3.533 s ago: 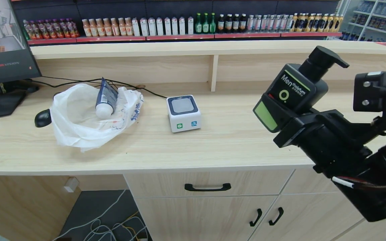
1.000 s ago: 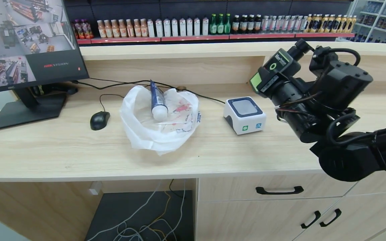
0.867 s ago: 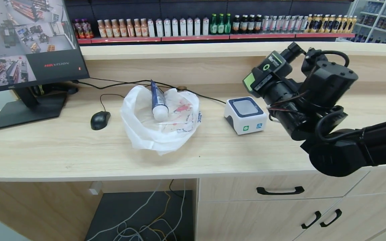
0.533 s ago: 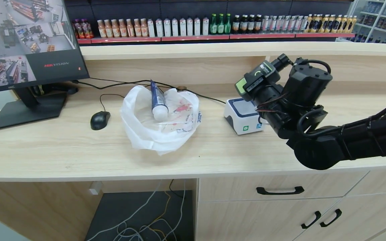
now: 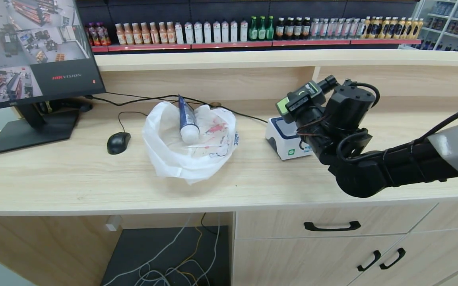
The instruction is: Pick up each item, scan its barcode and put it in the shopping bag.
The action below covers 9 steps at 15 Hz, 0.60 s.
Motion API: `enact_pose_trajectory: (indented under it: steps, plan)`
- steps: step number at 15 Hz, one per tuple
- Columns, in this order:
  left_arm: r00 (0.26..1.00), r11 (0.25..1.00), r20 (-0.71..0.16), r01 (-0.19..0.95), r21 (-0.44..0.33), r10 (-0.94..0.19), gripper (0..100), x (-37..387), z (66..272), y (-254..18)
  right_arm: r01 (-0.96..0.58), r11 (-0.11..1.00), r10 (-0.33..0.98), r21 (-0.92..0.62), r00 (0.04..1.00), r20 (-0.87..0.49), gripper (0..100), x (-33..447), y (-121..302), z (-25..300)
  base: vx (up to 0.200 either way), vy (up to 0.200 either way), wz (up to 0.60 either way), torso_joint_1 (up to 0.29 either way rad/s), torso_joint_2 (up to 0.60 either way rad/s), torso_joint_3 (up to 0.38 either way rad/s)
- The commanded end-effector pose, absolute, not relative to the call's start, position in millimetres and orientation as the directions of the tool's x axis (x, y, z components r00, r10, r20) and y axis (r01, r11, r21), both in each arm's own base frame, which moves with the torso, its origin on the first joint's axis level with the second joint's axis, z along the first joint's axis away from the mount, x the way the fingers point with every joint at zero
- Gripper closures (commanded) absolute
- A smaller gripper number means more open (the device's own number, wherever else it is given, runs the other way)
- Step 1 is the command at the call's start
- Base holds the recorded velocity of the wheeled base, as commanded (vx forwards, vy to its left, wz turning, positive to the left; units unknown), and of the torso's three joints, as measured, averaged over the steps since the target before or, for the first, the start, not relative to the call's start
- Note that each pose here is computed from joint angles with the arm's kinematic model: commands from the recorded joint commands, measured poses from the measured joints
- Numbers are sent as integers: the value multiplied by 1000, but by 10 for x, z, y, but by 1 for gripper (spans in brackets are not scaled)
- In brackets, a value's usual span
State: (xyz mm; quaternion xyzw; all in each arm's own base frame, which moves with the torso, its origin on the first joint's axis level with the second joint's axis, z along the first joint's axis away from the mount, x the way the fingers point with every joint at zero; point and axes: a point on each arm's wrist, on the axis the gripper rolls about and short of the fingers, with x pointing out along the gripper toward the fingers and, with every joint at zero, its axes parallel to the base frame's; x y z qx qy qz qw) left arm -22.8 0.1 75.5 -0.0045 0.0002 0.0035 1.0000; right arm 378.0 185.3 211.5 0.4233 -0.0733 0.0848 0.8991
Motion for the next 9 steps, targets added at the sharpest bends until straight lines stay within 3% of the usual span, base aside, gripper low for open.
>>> enact_pose_trajectory:
  steps: [1,9]
  plan:
    - [1000,1000,0,-8,-9,8,0,-228,755,1,-209,620,88,756,976,197,100,3809,1854,2078,0,0,0,0,0,0]
    - [1000,1000,0,-8,-9,8,0,-228,755,1,-182,617,77,766,982,171,100,3826,1853,1981,0,0,0,0,0,0]
